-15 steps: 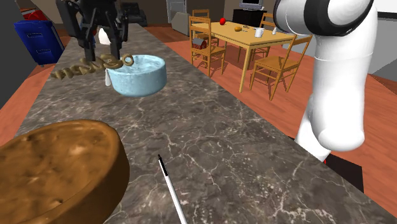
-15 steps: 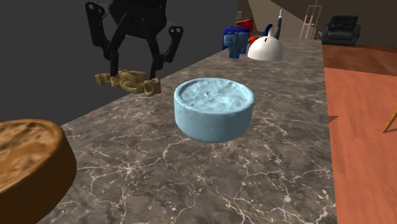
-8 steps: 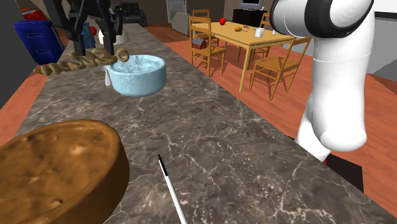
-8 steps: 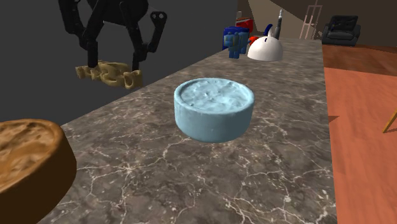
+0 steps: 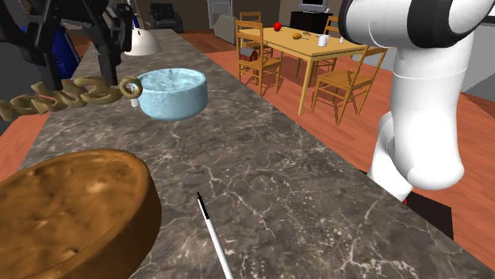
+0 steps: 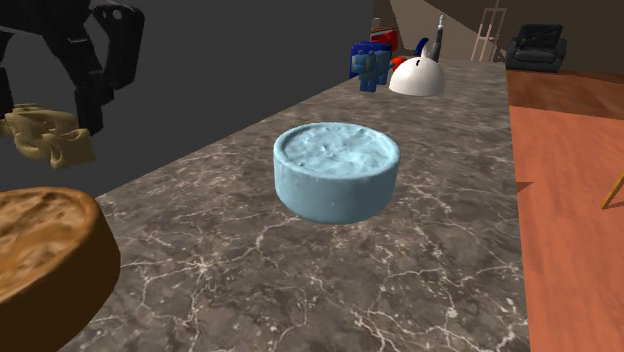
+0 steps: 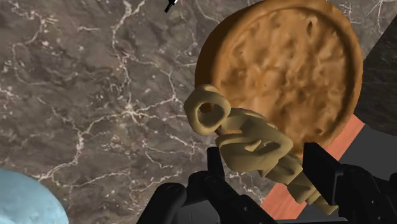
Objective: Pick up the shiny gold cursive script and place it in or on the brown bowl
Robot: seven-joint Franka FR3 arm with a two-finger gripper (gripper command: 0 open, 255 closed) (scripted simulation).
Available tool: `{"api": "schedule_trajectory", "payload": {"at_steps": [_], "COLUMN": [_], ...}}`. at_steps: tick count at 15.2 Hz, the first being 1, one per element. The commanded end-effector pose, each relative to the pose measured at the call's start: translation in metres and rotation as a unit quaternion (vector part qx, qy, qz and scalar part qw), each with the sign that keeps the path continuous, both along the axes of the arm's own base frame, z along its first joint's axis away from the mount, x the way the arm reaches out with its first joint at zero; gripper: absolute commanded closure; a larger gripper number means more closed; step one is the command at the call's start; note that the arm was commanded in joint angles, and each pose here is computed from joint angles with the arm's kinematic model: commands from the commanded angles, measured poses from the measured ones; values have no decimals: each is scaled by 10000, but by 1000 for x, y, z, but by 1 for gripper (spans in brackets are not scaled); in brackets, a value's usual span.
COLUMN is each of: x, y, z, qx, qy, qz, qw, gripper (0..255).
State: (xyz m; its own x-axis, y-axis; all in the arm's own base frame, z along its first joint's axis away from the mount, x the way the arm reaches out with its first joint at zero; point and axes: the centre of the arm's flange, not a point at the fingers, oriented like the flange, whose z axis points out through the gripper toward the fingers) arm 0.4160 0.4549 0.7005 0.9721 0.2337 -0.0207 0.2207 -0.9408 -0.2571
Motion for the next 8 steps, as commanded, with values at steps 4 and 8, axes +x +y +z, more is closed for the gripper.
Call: {"api": "schedule_trajectory", "payload": {"at_steps": [4,8], "x": [-44,-57], "y": [50,63], "z": [-2,-18], "qx": [2,2], "qy": [-2,-2], "qz": [-7,-7], "qw": [10000,10000], "gripper": [255,255]}}
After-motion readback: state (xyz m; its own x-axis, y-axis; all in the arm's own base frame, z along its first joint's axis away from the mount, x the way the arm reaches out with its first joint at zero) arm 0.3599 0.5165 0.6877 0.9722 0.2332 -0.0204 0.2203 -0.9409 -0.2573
